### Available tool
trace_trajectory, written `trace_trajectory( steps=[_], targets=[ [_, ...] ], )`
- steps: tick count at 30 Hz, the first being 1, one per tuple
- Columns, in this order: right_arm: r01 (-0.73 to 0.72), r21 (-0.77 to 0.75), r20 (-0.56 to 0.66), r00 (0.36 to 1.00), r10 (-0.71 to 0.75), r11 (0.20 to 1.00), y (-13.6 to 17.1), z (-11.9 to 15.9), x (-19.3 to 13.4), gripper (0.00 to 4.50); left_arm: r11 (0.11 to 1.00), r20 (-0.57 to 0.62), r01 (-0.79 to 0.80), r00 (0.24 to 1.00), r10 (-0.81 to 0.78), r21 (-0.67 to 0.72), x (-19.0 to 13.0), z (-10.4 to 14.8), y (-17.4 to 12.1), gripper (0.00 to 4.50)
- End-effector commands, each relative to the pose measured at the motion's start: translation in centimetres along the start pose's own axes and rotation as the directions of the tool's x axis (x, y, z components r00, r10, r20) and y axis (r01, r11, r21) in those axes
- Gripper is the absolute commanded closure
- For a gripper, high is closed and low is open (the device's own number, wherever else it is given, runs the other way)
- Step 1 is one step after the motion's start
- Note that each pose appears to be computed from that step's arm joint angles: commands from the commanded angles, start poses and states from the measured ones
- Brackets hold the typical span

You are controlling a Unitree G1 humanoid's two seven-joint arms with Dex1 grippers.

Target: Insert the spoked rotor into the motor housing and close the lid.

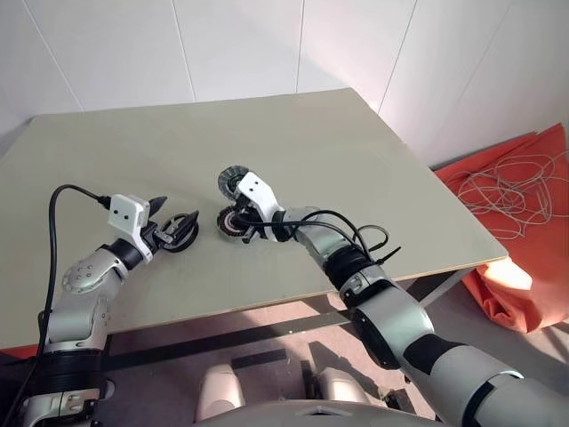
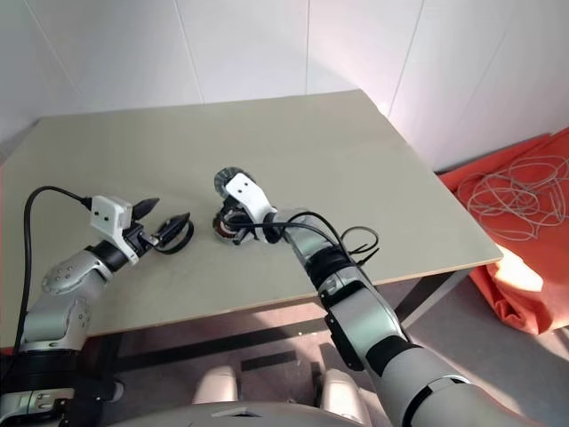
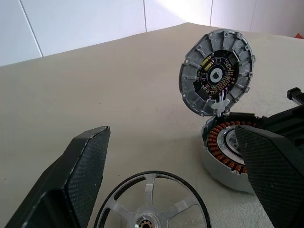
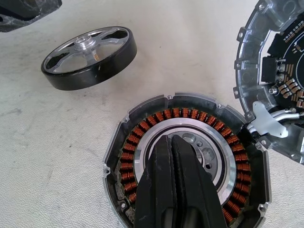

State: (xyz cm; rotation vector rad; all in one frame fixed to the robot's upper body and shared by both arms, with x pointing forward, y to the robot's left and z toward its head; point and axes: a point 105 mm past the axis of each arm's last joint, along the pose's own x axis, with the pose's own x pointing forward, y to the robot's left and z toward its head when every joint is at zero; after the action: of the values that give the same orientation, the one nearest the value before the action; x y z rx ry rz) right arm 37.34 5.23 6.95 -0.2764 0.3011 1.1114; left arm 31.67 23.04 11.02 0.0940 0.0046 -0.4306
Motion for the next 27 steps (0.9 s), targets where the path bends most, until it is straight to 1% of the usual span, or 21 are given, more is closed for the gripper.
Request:
trace_trajectory(
  steps=[1,8,15,27],
  targets=[
    [0.019,-0.043,0.06,0.998,-0.017,0.999,-0.9,2.4,-0.5,4.47,0.999,0.043,-0.003,0.999,0.001,0.037,0.0,1.4,0.2,0.0],
    [0.028,-0.05,0.076,0.997,-0.024,0.998,-1.4,3.0,-1.0,4.47,0.999,0.041,-0.001,0.999,-0.001,0.036,0.2,1.4,0.1,0.0],
    [0.043,-0.034,0.059,0.997,-0.041,0.999,-1.6,2.3,-0.8,4.47,0.999,0.041,0.002,0.999,-0.003,0.039,0.3,1.4,0.1,0.0],
    [0.043,0.003,0.032,0.999,-0.043,0.999,-0.9,1.3,0.2,4.47,0.999,0.038,-0.001,0.999,-0.001,0.043,0.0,1.4,0.2,0.0]
  ],
)
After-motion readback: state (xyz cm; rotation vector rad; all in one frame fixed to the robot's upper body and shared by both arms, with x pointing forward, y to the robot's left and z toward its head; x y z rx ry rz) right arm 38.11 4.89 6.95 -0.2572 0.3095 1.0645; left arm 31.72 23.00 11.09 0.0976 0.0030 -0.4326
